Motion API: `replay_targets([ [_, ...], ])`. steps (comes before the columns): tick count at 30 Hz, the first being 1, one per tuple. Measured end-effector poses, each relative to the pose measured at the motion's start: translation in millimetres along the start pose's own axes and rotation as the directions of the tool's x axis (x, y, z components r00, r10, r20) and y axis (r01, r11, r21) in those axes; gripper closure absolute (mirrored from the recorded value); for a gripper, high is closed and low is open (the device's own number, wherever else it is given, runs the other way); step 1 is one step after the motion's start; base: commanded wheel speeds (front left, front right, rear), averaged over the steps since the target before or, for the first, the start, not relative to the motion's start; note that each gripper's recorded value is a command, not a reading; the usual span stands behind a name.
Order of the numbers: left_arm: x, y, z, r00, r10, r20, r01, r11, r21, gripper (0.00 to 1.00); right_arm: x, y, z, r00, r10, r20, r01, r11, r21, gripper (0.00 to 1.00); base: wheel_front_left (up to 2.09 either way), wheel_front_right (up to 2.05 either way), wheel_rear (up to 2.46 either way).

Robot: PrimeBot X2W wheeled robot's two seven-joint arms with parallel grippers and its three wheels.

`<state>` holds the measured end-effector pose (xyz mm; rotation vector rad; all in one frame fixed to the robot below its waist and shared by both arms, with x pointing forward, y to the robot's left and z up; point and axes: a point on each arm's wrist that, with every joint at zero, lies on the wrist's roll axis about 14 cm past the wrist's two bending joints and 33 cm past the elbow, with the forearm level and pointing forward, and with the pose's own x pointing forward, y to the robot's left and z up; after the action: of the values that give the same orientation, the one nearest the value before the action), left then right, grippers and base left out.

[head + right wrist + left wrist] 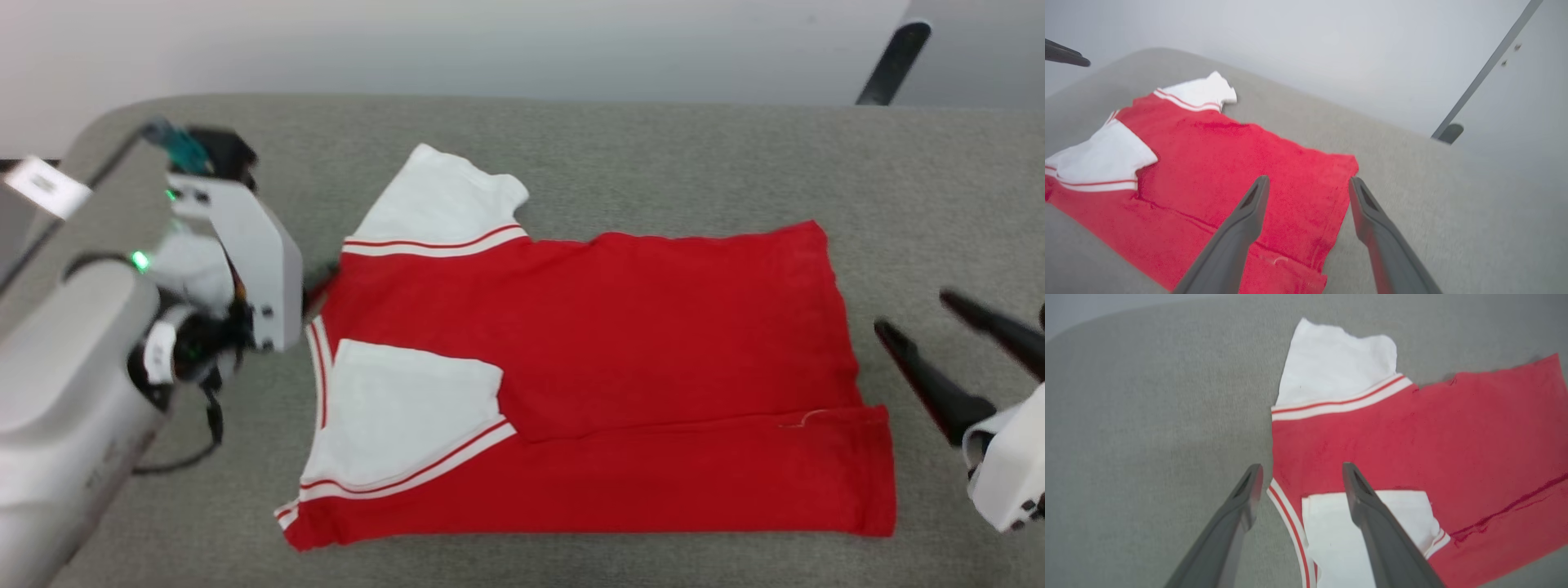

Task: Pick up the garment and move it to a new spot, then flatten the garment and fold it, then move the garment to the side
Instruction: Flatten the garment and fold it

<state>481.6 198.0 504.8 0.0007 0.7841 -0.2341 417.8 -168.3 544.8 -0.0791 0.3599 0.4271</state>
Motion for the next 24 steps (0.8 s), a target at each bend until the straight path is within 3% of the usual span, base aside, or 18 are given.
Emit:
replay_targets([
  [7,15.4,-6.2,72.6,0.965,-0.016,0.26,-0.001,0.998,0.066,0.0,-10.9,-7.7,46.8,0.937,-0.054,0.346,0.11,0.983,-0.145,0.0,0.0,0.0,0.0],
  [13,38.0,-8.0,110.2,0.932,-0.028,0.361,0.0,0.997,0.077,0.0,-11.8,-13.7,41.1,0.897,-0.092,0.432,0.163,0.978,-0.13,0.0,0.0,0.0,0.0],
  [24,108.9,5.5,103.6,0.99,-0.018,0.137,0.0,0.991,0.132,0.0,-1.7,-37.2,-0.4,0.921,-0.179,0.346,0.211,0.976,-0.055,0.0,0.0,0.0,0.0],
])
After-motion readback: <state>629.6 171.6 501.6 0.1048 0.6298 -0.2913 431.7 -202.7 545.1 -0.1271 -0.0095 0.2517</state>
